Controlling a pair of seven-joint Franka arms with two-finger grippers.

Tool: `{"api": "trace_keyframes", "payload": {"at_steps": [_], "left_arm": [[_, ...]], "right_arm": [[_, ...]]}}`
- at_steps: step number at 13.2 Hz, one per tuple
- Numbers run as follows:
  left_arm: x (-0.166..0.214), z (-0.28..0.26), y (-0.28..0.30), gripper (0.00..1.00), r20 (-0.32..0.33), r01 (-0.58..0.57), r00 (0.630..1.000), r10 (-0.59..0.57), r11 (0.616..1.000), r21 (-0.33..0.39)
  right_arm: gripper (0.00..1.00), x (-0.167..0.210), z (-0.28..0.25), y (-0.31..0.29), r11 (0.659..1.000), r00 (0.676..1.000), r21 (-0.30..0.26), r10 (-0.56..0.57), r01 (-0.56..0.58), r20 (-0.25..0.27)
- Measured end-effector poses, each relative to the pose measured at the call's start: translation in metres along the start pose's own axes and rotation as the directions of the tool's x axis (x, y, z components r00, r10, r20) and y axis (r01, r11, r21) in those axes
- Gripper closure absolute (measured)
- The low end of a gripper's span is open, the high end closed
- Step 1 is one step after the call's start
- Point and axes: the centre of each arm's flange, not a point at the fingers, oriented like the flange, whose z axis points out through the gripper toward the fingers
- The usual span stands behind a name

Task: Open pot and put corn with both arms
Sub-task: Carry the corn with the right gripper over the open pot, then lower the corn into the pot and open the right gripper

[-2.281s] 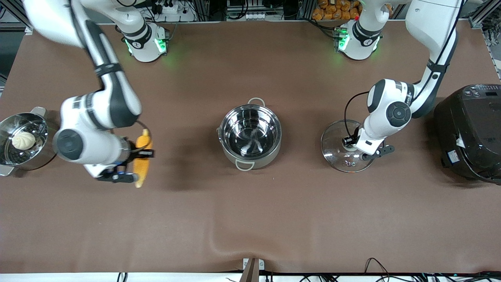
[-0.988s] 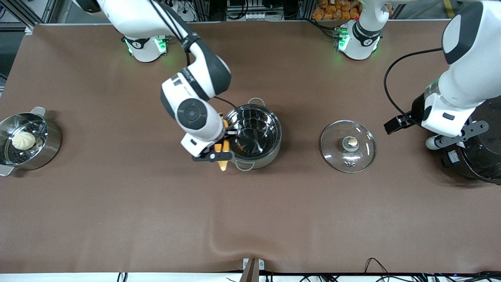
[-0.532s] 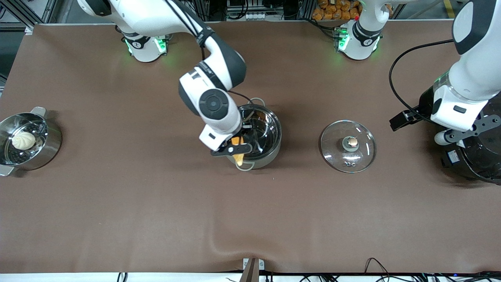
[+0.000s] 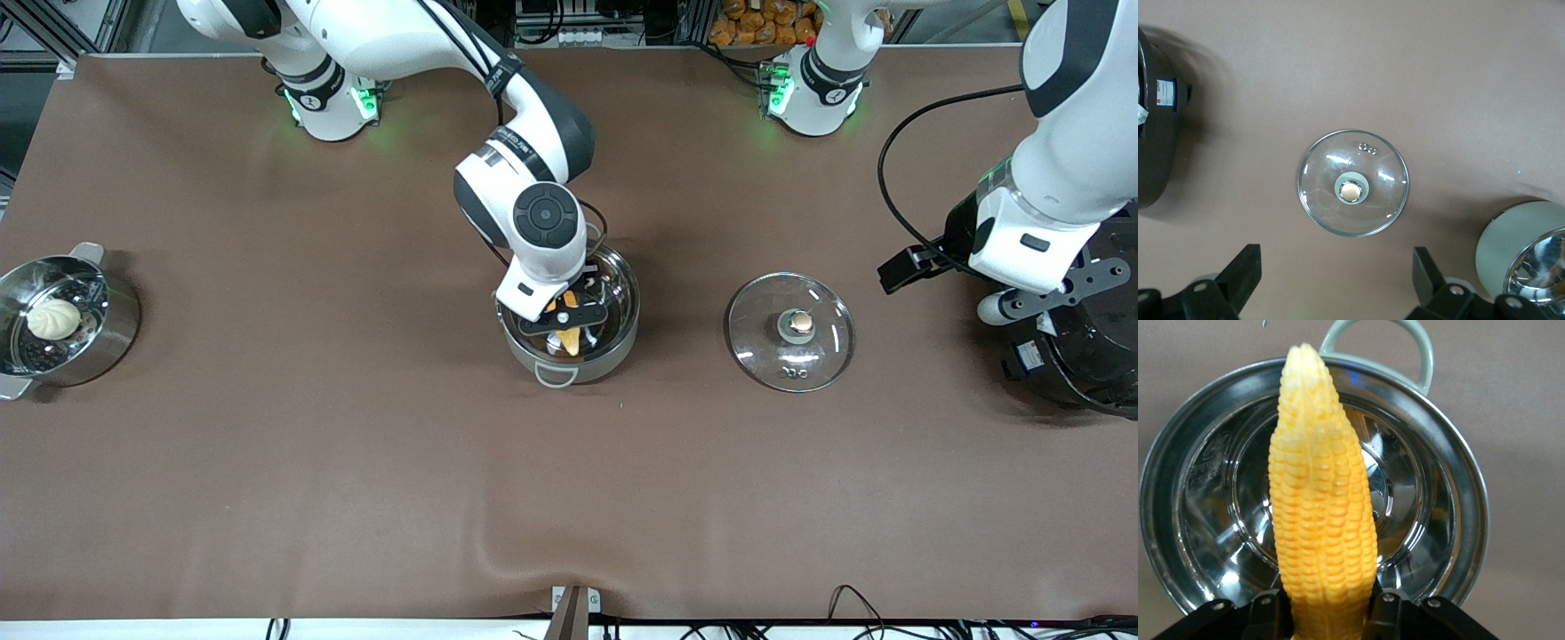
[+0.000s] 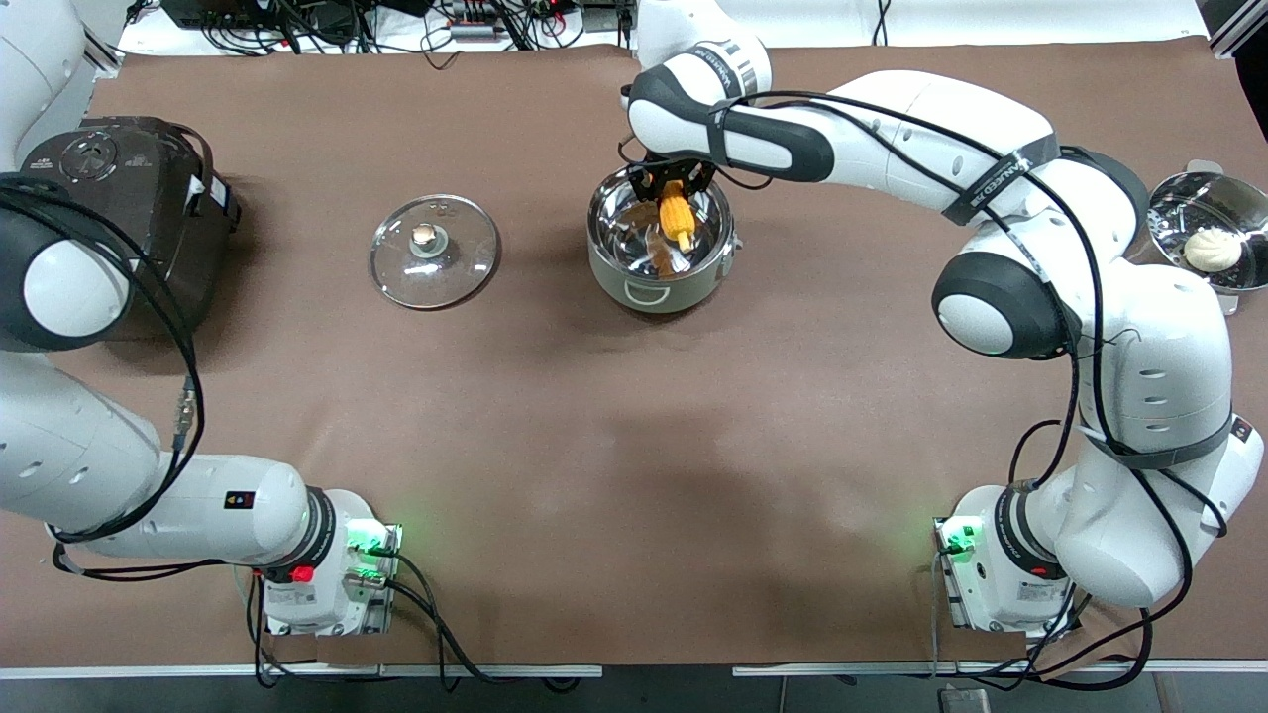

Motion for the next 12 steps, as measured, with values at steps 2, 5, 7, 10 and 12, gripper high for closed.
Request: {"api": "trace_keyframes", "payload": {"at_steps": [2,5,7,10,12], "left_arm": [[-0.010,-0.016,-0.004,0.00,-0.007,0.000,1.000,0.000,1.000,0.002],[-0.022,-0.033,-0.006,0.00,-0.024,-0.006,1.000,0.006,1.000,-0.001],[-0.028,-0.034,0.002,0.00,-0.024,-0.028,0.999,0.028,1.000,-0.001],[-0.030,-0.033,0.006,0.00,-0.023,-0.036,0.999,0.036,0.999,0.000],[-0.028,-0.034,0.001,0.00,-0.024,-0.046,0.999,0.046,0.999,0.000]], "right_arm": [[0.63,-0.001,0.004,-0.002,1.000,1.000,-0.005,-0.001,0.001,0.004],[0.63,-0.004,0.010,-0.005,1.000,1.000,-0.011,0.020,-0.020,0.011],[0.63,-0.005,0.012,-0.009,1.000,1.000,-0.011,0.026,-0.026,0.009],[0.63,-0.009,0.024,-0.018,1.000,1.000,-0.026,0.013,-0.013,0.008],[0.63,-0.012,0.034,-0.025,0.999,1.000,-0.041,0.007,-0.007,0.011]]}}
